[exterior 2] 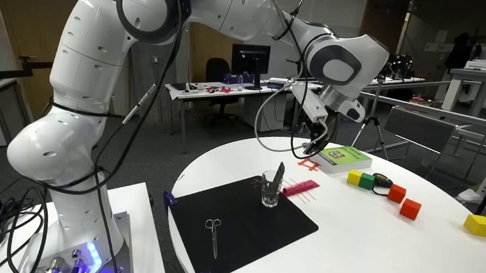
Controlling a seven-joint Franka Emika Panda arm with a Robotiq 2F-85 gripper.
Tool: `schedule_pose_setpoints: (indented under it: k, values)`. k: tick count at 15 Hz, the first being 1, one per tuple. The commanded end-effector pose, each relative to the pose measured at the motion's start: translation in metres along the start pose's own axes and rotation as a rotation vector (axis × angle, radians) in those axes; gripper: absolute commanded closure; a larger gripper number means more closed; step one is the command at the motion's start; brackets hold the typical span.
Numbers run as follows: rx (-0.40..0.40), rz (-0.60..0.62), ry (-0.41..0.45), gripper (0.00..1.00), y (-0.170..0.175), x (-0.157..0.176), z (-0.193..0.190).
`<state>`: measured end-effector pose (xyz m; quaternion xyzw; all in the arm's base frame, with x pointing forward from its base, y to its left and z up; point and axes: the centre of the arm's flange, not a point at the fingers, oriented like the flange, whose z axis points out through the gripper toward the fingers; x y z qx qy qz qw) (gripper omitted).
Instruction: Lift the black object from the table and put it in the glass cup
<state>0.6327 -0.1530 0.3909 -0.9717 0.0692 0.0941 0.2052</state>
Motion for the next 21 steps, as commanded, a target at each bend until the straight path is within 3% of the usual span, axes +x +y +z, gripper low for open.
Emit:
schedule_pose_setpoints:
  k: [1,4,14,15,21]
  values:
    - [-0.005,-0.045,-0.002,0.00,0.009,-0.050,0.016]
    - [-0.009,-0.087,0.001,0.00,0.017,-0.067,0.029]
    - [-0.088,-0.230,0.140,0.00,0.037,-0.089,0.069]
    - [-0.068,-0.198,0.102,0.00,0.040,-0.068,0.064]
    - [-0.068,-0.197,0.097,0.00,0.042,-0.068,0.069]
